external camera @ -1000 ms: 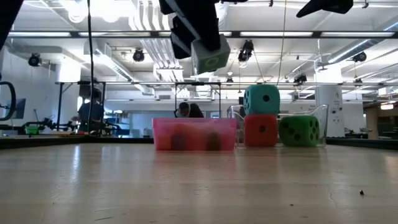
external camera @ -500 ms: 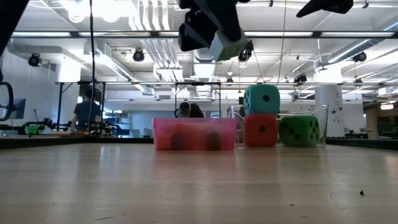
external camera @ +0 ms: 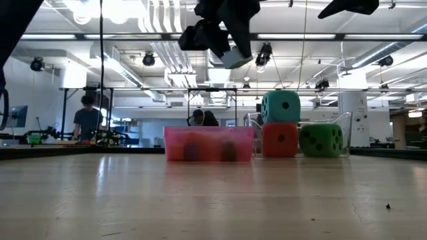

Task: Pick & Place Toys
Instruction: Put the light blue game piece into the red bin

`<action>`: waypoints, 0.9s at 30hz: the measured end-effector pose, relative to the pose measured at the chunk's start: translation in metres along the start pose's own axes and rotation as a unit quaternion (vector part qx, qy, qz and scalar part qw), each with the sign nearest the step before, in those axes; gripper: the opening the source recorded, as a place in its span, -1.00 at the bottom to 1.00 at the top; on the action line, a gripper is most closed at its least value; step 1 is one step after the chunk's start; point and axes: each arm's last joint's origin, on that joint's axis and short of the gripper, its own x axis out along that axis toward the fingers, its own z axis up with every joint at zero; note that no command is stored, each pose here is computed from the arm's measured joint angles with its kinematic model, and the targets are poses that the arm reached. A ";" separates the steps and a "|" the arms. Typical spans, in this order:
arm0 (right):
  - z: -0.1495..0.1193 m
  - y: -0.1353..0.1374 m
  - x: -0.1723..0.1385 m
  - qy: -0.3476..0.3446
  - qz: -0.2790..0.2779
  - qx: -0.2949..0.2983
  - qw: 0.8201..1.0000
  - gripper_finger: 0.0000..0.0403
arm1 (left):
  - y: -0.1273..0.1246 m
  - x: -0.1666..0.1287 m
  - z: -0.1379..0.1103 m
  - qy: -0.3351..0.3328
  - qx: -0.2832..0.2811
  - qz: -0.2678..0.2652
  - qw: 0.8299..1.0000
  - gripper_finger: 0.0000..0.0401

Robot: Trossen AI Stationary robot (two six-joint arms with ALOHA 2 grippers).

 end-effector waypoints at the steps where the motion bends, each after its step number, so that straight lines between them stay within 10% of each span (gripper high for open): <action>1: 0.000 0.000 0.000 0.000 0.000 0.000 1.000 0.84 | 0.002 -0.004 0.001 -0.001 0.006 0.004 1.000 -0.32; 9: 0.000 0.000 0.000 0.000 0.000 0.000 1.000 0.84 | 0.035 -0.042 0.006 -0.030 0.004 0.052 0.998 -0.32; 21: 0.000 0.000 0.000 0.000 0.000 0.000 1.000 0.84 | 0.153 -0.048 0.047 -0.040 -0.226 0.081 0.970 -0.32; 27: 0.000 0.000 0.000 0.000 0.000 0.000 1.000 0.84 | 0.194 -0.048 0.066 -0.044 -0.236 0.058 0.969 -0.32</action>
